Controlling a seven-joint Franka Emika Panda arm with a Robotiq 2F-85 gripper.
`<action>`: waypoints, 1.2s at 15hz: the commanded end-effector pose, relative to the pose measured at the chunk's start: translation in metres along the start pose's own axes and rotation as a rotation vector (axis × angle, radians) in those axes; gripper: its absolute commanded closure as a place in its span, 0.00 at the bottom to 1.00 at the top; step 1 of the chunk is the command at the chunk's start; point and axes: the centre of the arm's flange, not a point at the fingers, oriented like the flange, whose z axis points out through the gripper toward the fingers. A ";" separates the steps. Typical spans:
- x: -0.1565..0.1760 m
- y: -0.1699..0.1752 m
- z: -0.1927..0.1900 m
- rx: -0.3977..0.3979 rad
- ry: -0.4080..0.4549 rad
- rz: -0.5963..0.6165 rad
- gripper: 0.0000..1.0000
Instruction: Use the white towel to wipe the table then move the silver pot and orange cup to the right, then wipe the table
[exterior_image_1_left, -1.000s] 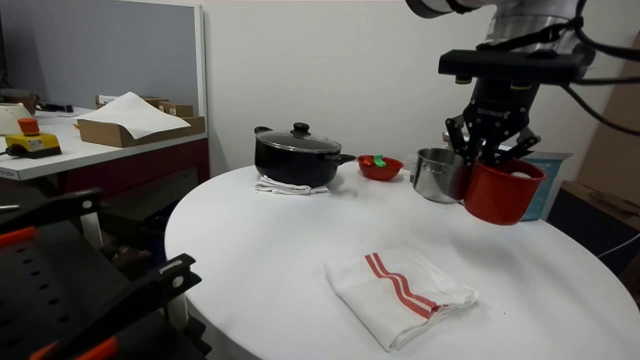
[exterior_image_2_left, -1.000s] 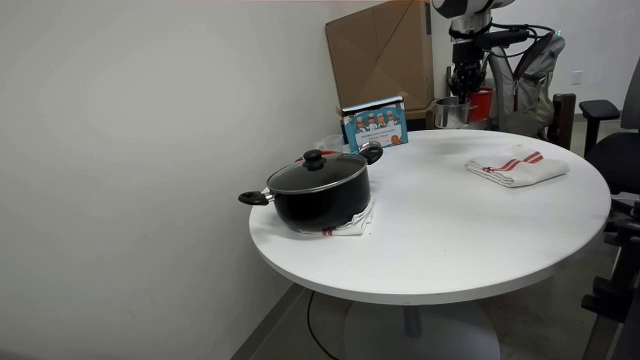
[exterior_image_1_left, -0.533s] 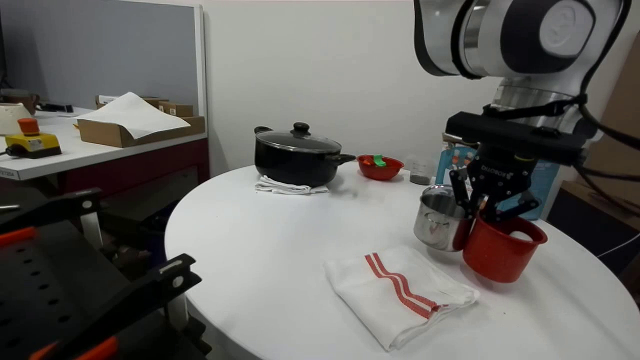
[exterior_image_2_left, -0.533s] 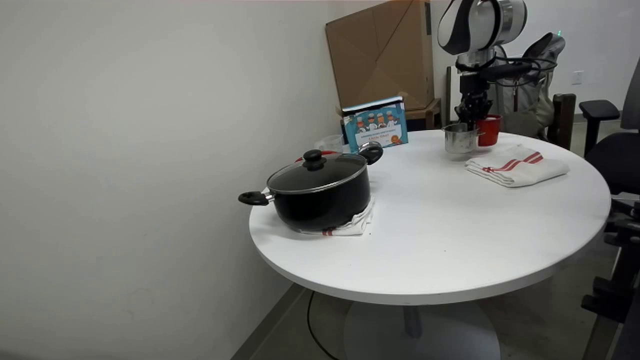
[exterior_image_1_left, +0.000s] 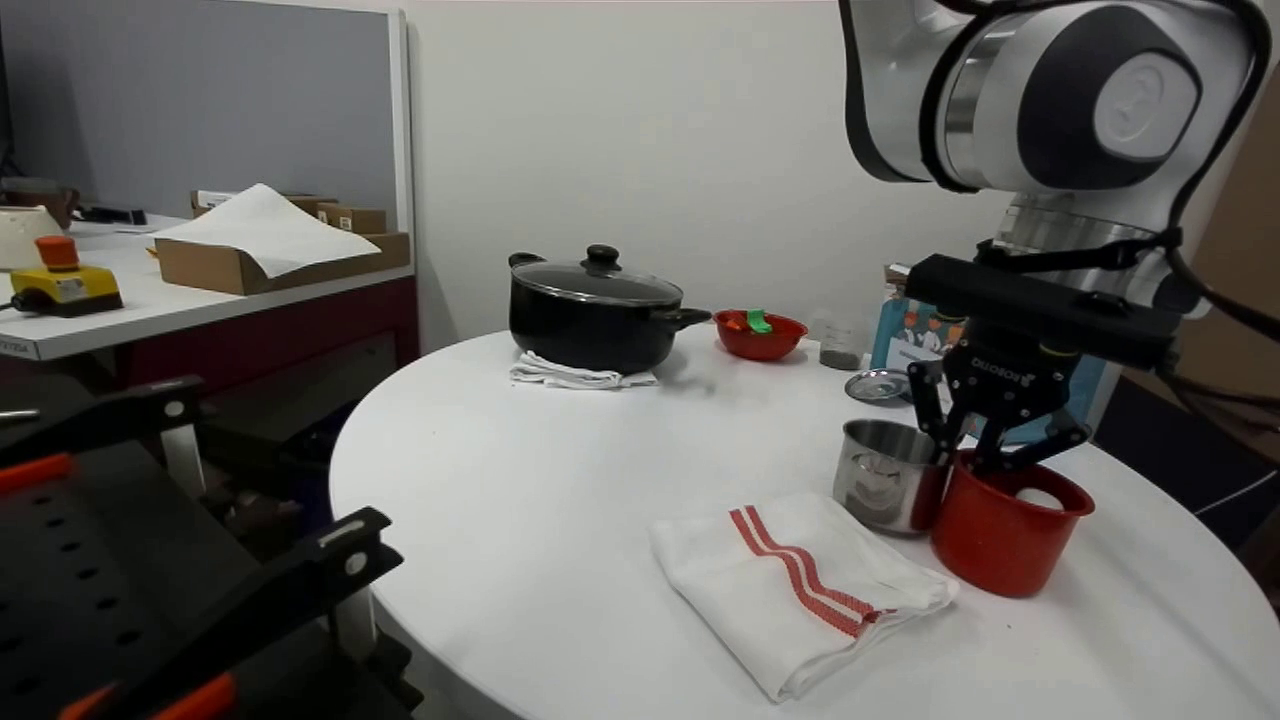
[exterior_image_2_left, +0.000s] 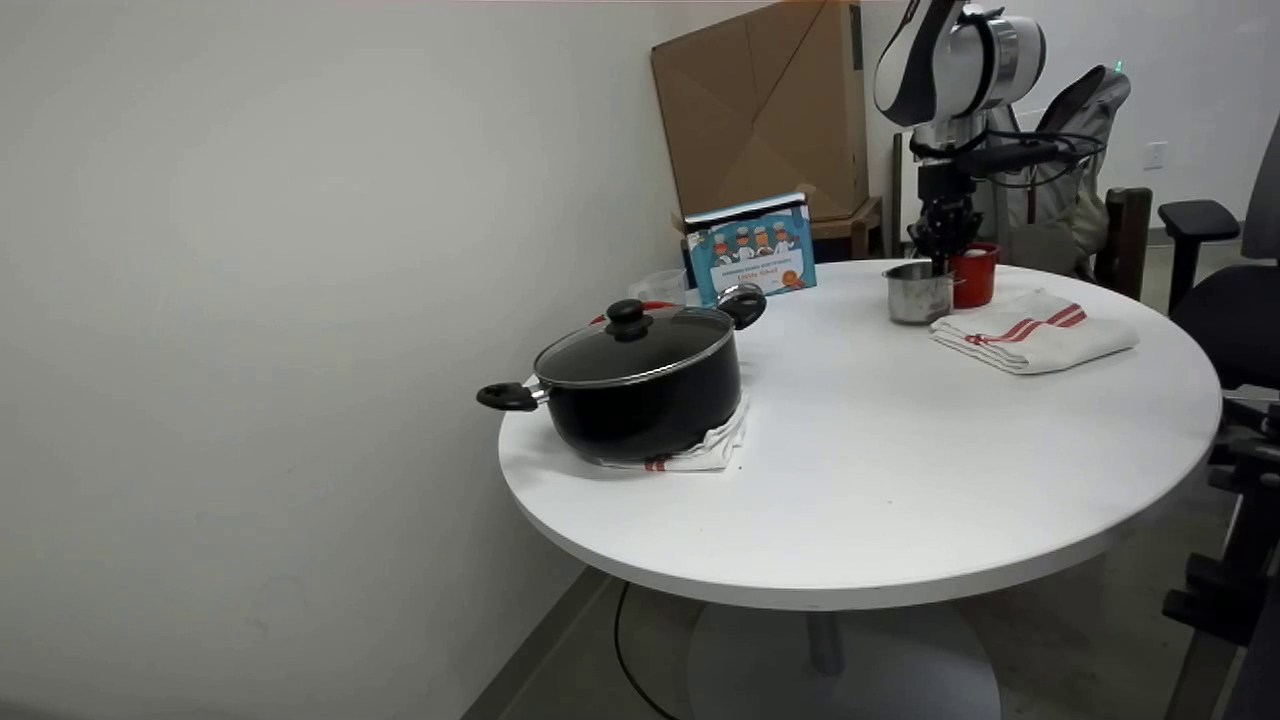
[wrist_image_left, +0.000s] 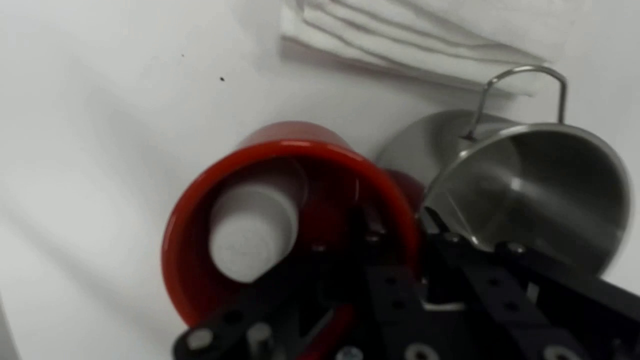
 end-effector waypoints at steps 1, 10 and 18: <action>0.010 0.005 -0.012 0.025 0.011 -0.001 0.50; -0.024 -0.029 -0.084 0.076 0.067 -0.025 0.00; -0.130 -0.067 -0.142 0.110 0.072 -0.024 0.00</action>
